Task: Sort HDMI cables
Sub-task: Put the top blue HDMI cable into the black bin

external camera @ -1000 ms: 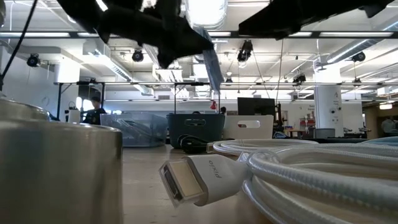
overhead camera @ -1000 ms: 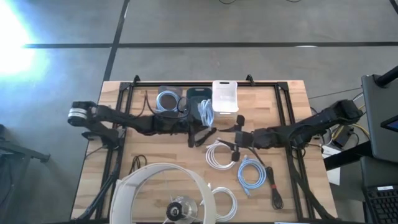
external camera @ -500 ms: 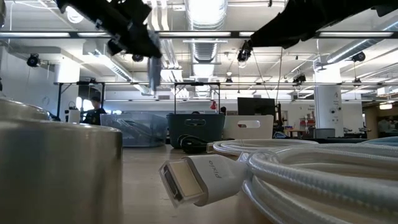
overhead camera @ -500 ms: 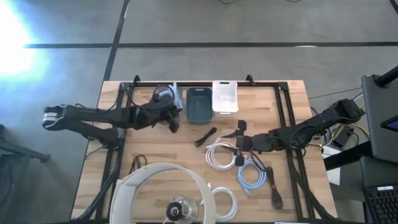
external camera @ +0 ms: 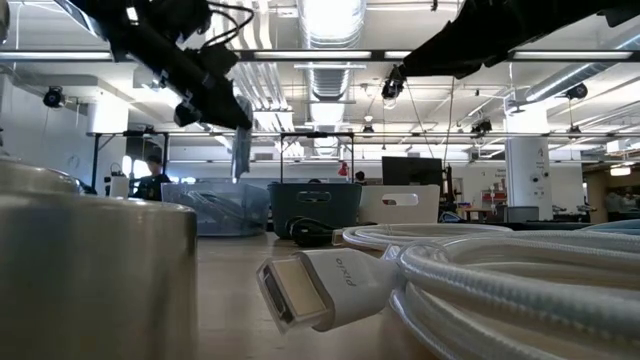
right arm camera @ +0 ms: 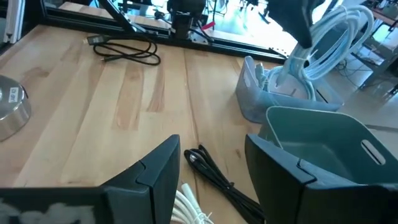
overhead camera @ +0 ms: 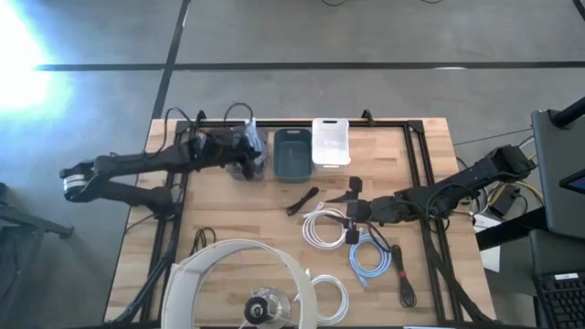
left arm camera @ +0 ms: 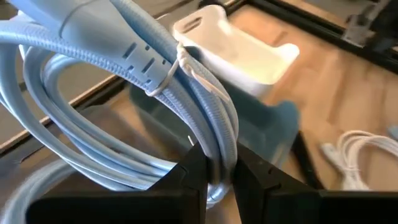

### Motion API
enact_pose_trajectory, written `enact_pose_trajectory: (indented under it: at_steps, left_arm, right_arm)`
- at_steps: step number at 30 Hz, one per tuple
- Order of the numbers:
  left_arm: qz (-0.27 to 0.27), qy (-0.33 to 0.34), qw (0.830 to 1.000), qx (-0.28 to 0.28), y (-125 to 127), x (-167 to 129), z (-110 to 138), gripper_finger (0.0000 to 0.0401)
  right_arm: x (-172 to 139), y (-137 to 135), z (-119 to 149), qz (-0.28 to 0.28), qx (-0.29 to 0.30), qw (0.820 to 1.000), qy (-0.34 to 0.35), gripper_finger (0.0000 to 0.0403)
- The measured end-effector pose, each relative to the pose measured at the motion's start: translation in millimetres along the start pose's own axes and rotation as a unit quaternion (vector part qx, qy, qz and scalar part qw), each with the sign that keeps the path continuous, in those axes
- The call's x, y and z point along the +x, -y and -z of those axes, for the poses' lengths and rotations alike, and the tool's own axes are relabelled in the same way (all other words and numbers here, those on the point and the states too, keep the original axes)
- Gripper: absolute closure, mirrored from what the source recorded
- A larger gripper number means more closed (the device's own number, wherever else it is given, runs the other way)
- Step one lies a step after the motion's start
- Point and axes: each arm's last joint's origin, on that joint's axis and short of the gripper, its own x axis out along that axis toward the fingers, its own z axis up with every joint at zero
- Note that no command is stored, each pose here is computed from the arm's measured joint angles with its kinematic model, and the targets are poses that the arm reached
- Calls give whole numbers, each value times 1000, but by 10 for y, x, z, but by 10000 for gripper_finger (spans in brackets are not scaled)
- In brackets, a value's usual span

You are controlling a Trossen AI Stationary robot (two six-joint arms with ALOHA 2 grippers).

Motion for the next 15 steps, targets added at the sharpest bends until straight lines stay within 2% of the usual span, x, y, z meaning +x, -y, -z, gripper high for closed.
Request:
enact_pose_trajectory:
  at_steps: [5,11,15]
  left_arm:
    - [95,-1,995,-9,-237,-24,-76,347]
    - [98,-19,994,-46,-538,0,25,347]
    - [125,-25,990,-56,-613,32,178,347]
  right_arm:
    - [0,0,1,0,-20,1000,0,225]
    - [-1,0,0,0,-24,1000,0,225]
    - [0,1,0,0,-16,1000,0,225]
